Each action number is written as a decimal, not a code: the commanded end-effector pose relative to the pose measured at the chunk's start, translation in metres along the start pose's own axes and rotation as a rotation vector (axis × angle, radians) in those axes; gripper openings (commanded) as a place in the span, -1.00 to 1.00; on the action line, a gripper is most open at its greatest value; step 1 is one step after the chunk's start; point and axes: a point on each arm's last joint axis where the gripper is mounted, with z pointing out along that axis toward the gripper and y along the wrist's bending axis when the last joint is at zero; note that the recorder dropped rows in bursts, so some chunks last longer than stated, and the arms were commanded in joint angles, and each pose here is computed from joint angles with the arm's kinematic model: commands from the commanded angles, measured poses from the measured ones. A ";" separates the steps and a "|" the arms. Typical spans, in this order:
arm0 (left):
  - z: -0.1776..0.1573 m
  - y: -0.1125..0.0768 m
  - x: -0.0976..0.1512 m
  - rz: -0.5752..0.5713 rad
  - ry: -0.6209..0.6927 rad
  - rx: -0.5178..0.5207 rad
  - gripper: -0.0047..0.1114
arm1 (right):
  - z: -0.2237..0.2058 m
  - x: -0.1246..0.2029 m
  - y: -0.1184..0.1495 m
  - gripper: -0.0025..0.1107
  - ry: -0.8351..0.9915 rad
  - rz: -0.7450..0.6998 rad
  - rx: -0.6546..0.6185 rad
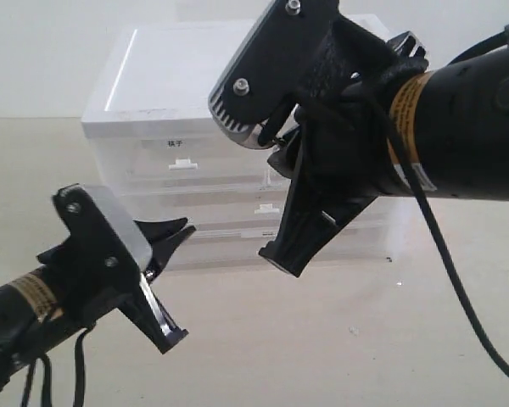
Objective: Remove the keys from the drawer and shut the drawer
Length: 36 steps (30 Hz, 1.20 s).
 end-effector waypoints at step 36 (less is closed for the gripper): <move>-0.082 0.038 -0.029 -0.245 -0.301 -0.250 -0.84 | 0.122 0.063 0.037 -0.52 0.105 -0.396 -0.203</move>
